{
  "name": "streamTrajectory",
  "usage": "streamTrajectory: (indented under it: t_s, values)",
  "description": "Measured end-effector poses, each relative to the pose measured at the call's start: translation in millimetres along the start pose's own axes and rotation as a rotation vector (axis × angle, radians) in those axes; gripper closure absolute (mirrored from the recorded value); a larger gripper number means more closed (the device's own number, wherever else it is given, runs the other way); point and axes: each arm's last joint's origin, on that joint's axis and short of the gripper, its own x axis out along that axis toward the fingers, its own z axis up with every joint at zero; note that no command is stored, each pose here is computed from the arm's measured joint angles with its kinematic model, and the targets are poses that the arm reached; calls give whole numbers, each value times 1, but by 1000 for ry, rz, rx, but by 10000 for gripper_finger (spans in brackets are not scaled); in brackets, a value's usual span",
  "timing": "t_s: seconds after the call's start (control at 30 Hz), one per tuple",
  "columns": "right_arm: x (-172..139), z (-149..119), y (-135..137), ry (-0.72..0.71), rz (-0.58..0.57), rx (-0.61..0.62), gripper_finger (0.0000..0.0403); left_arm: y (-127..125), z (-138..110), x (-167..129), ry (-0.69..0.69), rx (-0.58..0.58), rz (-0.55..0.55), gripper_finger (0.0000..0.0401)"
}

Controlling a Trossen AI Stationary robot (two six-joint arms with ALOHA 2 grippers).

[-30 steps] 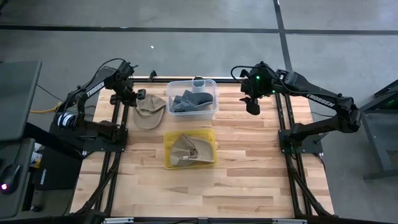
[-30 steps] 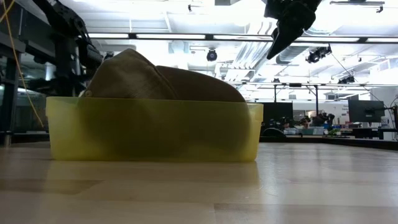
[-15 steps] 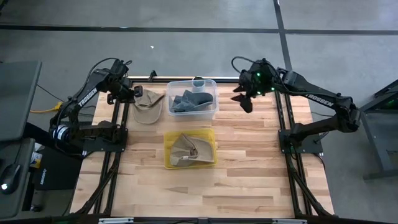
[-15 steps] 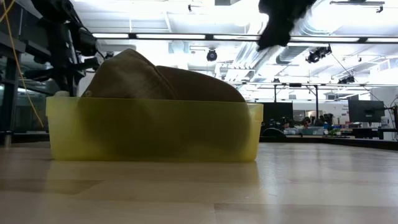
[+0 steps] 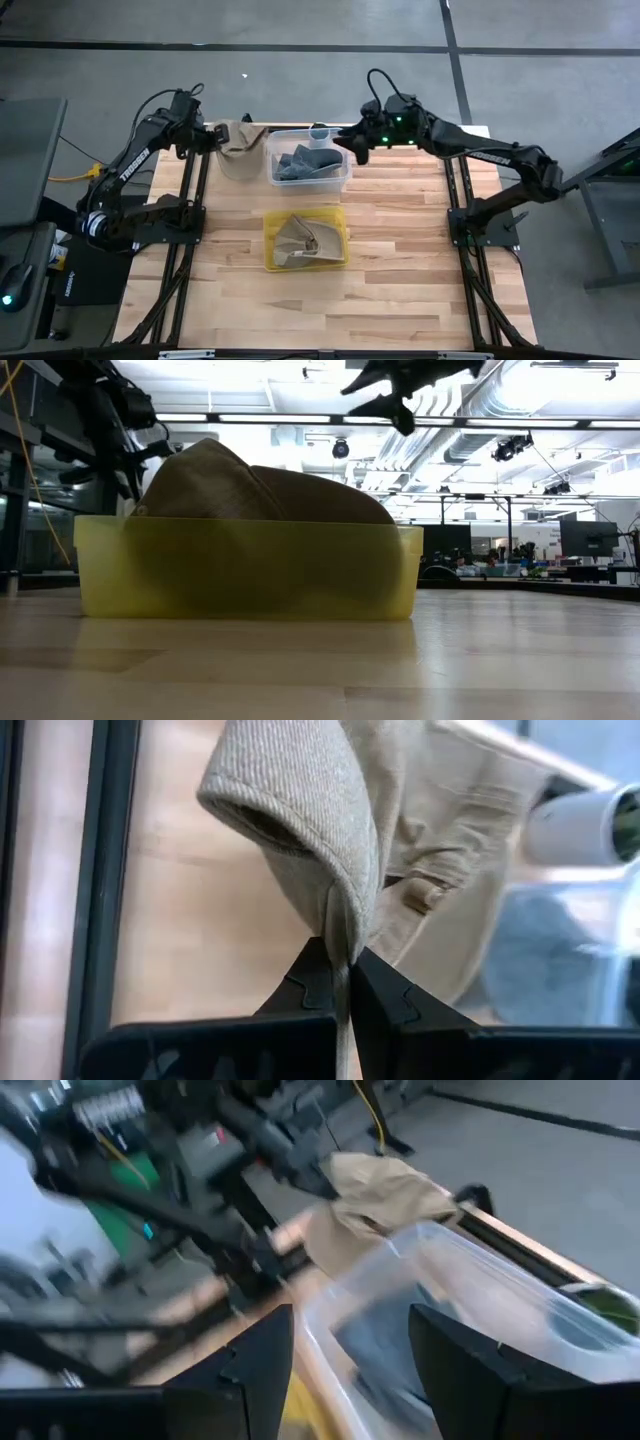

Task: Pick & Place hat
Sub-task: Put the brown cap into the yellow bin

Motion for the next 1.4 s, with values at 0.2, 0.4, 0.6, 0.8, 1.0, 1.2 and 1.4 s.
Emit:
streamTrajectory:
  t_s: [0.2, 0.4, 0.6, 0.8, 1.0, 1.2, 1.4]
  values:
    - [33, 1, 6, -126, 88, 171, 210, -3, 1, -12, -108, -13, -62, 401]
    - [58, -4, 9, -213, 99, 267, 210, -5, -1, -25, -197, -24, -112, 401]
    - [73, -9, 10, -297, 68, 306, 210, -10, 1, -36, -286, -31, -209, 401]
    - [83, -13, 11, -372, 37, 330, 210, -16, 3, -42, -307, -23, -327, 401]
    - [92, -17, 10, -421, 2, 281, 210, -18, 2, -47, -318, -21, -380, 401]
    - [104, -26, 3, -412, -45, 269, 210, -24, 4, -56, -353, 4, -496, 401]
    - [114, -29, 1, -498, -81, 190, 210, -29, 8, -60, -375, 7, -579, 401]
